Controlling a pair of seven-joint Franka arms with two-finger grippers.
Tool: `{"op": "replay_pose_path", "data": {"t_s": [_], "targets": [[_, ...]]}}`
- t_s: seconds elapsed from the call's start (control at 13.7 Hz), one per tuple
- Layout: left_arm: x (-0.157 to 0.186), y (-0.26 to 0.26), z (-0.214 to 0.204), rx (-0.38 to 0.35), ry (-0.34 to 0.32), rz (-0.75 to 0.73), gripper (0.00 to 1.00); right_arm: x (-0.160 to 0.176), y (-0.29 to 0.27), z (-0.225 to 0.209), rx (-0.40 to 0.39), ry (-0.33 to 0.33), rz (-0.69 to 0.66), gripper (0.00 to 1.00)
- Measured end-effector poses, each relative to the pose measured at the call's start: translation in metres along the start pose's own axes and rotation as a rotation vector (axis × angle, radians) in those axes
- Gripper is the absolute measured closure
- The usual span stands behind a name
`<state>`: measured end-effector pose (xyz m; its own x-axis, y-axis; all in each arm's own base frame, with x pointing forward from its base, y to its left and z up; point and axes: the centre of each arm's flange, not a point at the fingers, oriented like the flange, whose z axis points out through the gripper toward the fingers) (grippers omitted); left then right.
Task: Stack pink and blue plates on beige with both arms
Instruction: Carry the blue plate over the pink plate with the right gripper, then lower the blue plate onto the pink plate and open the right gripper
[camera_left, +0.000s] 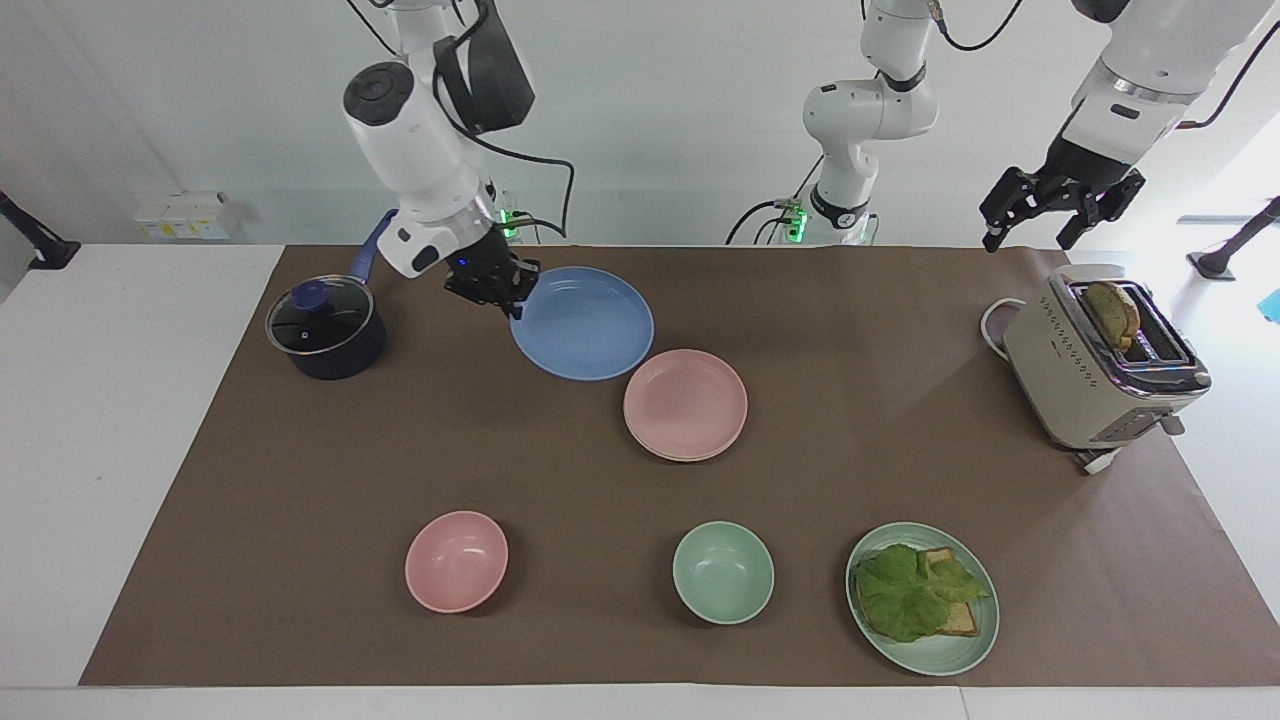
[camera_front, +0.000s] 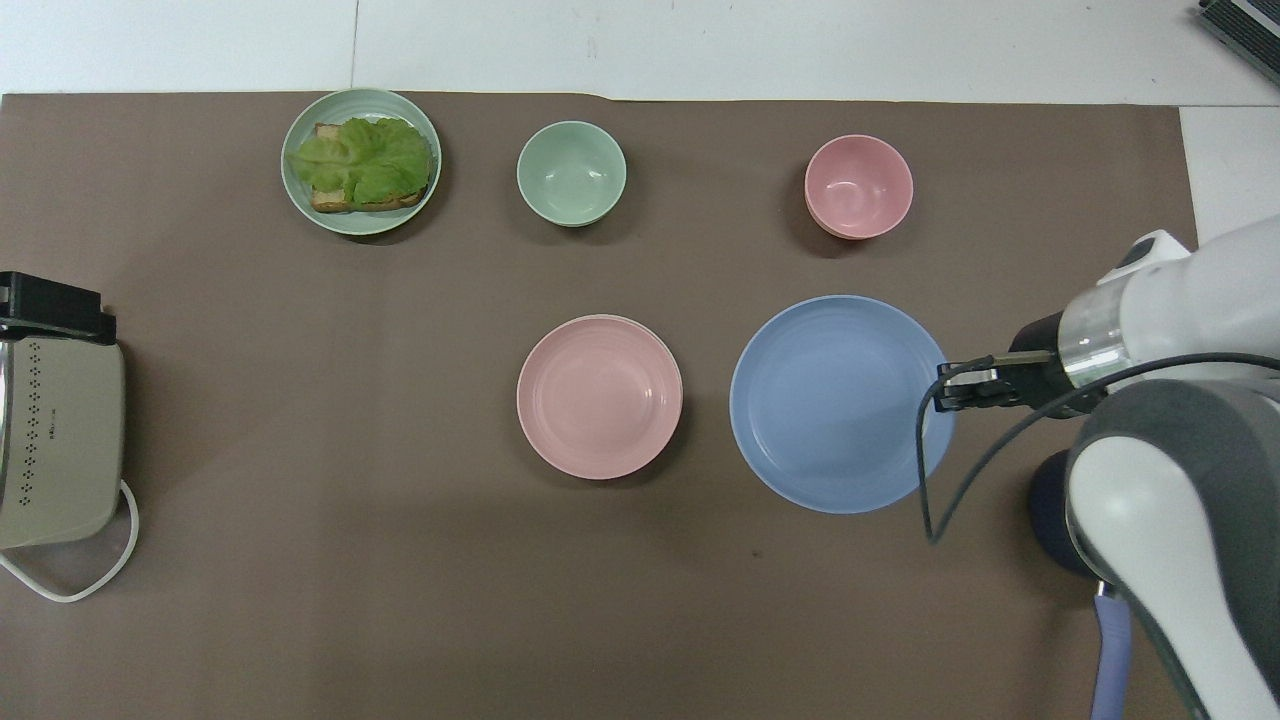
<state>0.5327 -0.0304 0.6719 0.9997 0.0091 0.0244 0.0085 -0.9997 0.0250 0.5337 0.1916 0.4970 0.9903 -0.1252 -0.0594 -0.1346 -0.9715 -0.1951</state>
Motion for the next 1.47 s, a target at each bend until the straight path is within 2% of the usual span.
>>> {"op": "replay_pose_path", "data": {"t_s": [0.22, 0.44, 0.95, 1.47], "targets": [[0.000, 0.000, 0.000, 0.000, 0.000, 0.000, 0.00, -0.003, -0.056, 0.055, 0.014, 0.021, 0.077, 0.95], [0.000, 0.000, 0.000, 0.000, 0.000, 0.000, 0.00, -0.006, -0.082, 0.090, 0.046, 0.012, 0.119, 0.95], [0.000, 0.000, 0.000, 0.000, 0.000, 0.000, 0.00, -0.005, -0.085, 0.136, 0.018, -0.032, 0.124, 0.95], [0.000, 0.000, 0.000, 0.000, 0.000, 0.000, 0.00, -0.008, -0.088, 0.166, 0.014, -0.024, 0.117, 0.95]]}}
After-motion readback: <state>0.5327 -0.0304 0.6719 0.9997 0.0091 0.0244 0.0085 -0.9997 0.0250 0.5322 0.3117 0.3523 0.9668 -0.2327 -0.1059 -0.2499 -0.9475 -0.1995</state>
